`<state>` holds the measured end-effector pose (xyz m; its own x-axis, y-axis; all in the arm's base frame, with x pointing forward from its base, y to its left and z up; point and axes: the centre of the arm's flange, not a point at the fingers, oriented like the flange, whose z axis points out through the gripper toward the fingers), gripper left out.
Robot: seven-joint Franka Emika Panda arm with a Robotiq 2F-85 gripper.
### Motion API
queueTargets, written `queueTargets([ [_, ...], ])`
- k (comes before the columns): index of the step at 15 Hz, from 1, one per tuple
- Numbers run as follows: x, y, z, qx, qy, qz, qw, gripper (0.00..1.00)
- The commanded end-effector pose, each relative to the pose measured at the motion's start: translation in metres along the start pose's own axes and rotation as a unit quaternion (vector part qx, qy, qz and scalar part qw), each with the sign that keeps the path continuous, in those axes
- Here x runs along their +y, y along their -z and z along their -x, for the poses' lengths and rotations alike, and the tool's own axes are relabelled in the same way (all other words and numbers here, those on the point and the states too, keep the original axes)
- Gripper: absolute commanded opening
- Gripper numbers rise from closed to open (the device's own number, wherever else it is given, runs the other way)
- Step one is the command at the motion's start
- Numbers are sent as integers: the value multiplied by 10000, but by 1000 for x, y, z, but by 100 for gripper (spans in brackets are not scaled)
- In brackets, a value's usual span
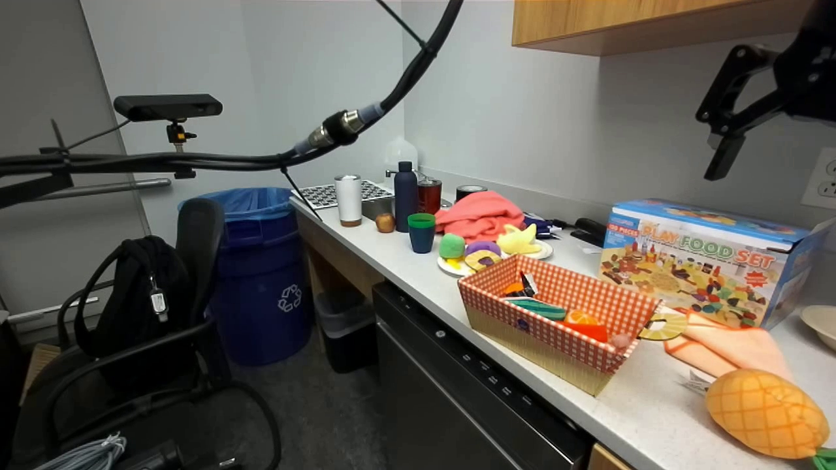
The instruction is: Pick up the pineapple from the counter and put it in the basket
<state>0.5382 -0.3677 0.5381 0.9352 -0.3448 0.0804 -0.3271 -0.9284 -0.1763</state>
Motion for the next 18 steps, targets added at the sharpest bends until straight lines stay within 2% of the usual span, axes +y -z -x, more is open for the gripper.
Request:
queueTargets([
  [1,20,13,-58,-14,-215,-110,9997,100],
  [5,35,3,-92,-13,-304,-21,9995,100],
  [10,31,-27,-123,-135,-226,74,9996,100],
  [14,23,-78,-137,-436,-165,38,9989,100],
  [18,31,-141,-145,-763,-231,-15,9968,100],
])
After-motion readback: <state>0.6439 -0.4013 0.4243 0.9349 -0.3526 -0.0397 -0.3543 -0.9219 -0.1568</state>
